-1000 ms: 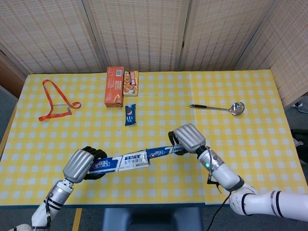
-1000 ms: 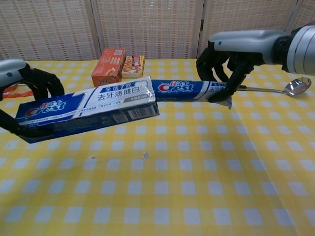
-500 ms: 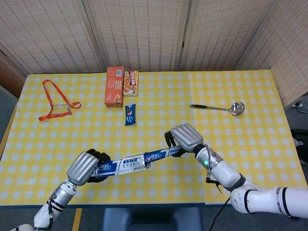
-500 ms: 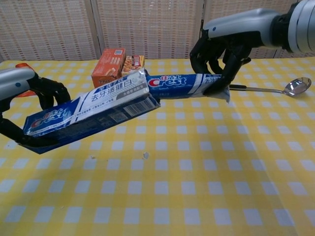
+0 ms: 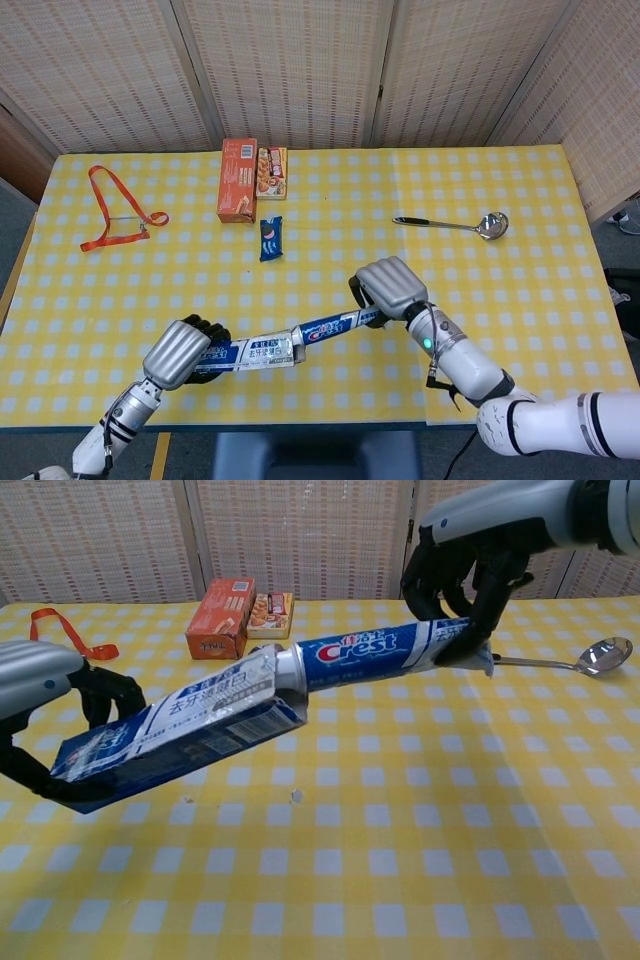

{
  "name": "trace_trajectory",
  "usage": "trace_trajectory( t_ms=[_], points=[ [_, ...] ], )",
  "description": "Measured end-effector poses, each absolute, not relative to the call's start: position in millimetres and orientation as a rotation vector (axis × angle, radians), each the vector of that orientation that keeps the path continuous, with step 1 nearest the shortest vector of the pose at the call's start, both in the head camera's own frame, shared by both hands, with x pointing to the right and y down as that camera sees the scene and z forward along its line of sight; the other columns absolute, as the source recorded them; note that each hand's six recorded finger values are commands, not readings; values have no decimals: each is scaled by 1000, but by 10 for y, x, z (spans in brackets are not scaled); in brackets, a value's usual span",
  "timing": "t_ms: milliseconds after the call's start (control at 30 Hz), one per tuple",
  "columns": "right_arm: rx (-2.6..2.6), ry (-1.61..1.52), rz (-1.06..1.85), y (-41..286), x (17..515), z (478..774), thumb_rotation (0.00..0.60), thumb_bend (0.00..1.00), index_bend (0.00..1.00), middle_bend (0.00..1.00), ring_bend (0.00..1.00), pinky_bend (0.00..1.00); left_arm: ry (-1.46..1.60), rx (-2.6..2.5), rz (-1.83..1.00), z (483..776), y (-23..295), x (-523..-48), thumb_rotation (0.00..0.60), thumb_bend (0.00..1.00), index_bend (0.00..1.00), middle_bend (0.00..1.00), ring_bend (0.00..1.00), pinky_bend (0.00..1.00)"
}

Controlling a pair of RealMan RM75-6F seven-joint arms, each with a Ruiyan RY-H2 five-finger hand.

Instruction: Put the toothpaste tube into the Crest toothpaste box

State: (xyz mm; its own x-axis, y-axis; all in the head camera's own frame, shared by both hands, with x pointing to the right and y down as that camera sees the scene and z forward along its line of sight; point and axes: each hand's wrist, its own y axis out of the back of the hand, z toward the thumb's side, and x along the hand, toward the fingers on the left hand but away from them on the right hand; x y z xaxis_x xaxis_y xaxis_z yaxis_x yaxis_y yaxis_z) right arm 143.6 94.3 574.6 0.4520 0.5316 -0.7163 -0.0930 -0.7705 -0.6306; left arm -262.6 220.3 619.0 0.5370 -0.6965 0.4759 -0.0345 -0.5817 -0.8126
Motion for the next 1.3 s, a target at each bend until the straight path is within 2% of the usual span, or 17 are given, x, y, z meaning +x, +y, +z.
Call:
trace_trajectory(
  t_ms=[933,1300],
  points=[
    [-1964,-291,1484,1041,1041,5555,600,439,702,645,599,851,491,-1944,-1096,6320,2184,-2400,600,319,627,676,544,465],
    [-1909,-305,1477,1072,930,5368,600,439,673,618,569,849,479,-1947,-1097,6355,2186,-2329,600,319,628,676,544,465]
  ],
)
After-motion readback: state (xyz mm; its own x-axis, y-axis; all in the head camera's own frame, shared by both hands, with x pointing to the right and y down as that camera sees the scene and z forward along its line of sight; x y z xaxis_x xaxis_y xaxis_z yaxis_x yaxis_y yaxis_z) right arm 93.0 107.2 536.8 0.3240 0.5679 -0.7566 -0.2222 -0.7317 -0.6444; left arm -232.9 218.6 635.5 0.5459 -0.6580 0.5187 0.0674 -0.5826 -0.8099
